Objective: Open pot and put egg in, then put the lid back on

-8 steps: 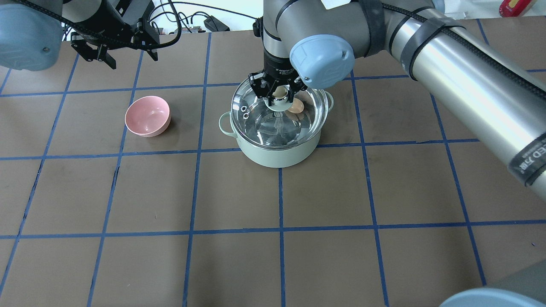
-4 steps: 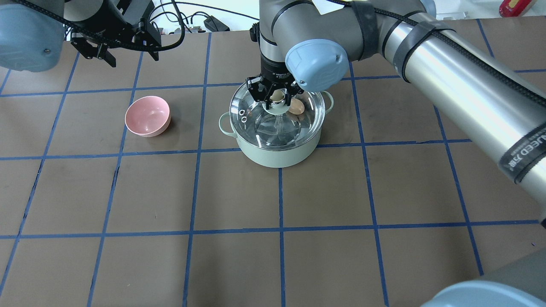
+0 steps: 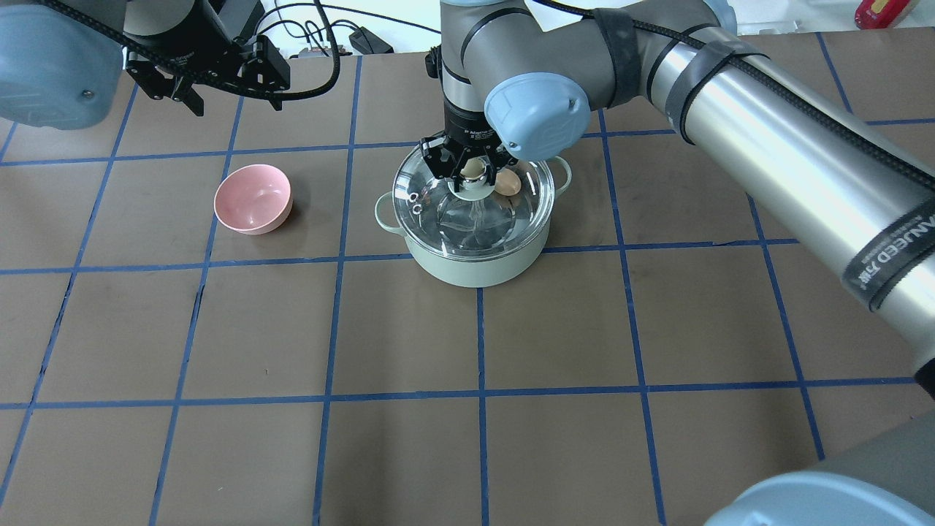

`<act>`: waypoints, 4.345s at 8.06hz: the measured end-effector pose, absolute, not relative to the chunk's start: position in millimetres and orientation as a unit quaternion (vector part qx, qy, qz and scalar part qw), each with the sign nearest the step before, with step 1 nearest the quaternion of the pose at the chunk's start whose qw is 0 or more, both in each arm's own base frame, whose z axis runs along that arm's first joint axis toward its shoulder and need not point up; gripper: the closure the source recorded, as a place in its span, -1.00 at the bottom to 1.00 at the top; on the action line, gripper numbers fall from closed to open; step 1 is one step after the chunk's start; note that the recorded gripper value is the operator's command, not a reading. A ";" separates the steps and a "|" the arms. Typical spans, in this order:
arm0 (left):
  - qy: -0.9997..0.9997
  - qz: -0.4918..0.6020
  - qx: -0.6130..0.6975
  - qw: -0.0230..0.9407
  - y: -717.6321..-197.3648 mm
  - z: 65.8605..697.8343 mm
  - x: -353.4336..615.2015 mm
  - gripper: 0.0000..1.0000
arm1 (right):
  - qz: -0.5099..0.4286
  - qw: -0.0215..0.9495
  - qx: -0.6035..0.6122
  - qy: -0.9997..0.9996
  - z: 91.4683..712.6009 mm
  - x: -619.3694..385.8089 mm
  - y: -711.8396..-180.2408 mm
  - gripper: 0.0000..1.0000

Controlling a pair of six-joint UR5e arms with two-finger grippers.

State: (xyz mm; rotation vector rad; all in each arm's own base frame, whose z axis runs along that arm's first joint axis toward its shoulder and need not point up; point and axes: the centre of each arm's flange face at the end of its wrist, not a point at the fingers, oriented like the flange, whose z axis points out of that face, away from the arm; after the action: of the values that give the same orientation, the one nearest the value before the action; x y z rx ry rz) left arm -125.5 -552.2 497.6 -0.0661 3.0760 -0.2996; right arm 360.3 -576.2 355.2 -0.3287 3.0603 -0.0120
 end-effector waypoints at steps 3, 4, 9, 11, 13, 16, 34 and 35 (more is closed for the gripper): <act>0.995 -0.092 -0.014 0.026 -547.7 496.6 -130.0 -1.00 | -0.007 0.031 -0.109 0.994 351.4 361.3 -578.9 1.00; 0.995 -0.091 -0.012 0.028 -547.2 495.1 -130.3 -1.00 | -0.008 0.030 -0.110 0.993 350.7 361.1 -579.4 1.00; 0.995 -0.093 -0.011 0.029 -543.5 497.8 -130.7 -1.00 | -0.019 0.027 -0.111 0.993 349.1 360.3 -581.2 1.00; 0.995 -0.093 -0.011 0.029 -543.1 498.1 -130.7 -1.00 | -0.028 0.029 -0.113 0.993 350.7 360.8 -582.8 1.00; 0.995 -0.093 -0.011 0.029 -543.0 498.1 -130.7 -1.00 | -0.032 0.030 -0.116 0.992 350.2 361.1 -583.4 1.00; 0.995 -0.094 -0.011 0.029 -542.6 498.8 -130.7 -1.00 | -0.031 0.029 -0.120 0.992 348.2 361.2 -583.7 -0.90; 0.996 -0.086 -0.011 0.027 -525.5 514.3 -131.1 -1.00 | -0.027 0.002 0.044 0.999 472.4 116.3 -568.9 -1.00; 0.996 -0.081 -0.011 0.027 -522.2 517.6 -131.0 -1.00 | -0.025 0.006 0.035 0.999 467.9 126.9 -566.1 -1.00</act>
State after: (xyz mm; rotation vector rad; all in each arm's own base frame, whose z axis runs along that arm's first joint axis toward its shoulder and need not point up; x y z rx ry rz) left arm -131.0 -522.2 517.6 -0.0342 3.0766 -0.2501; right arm 126.9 -566.1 467.9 0.1096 3.1263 -0.0768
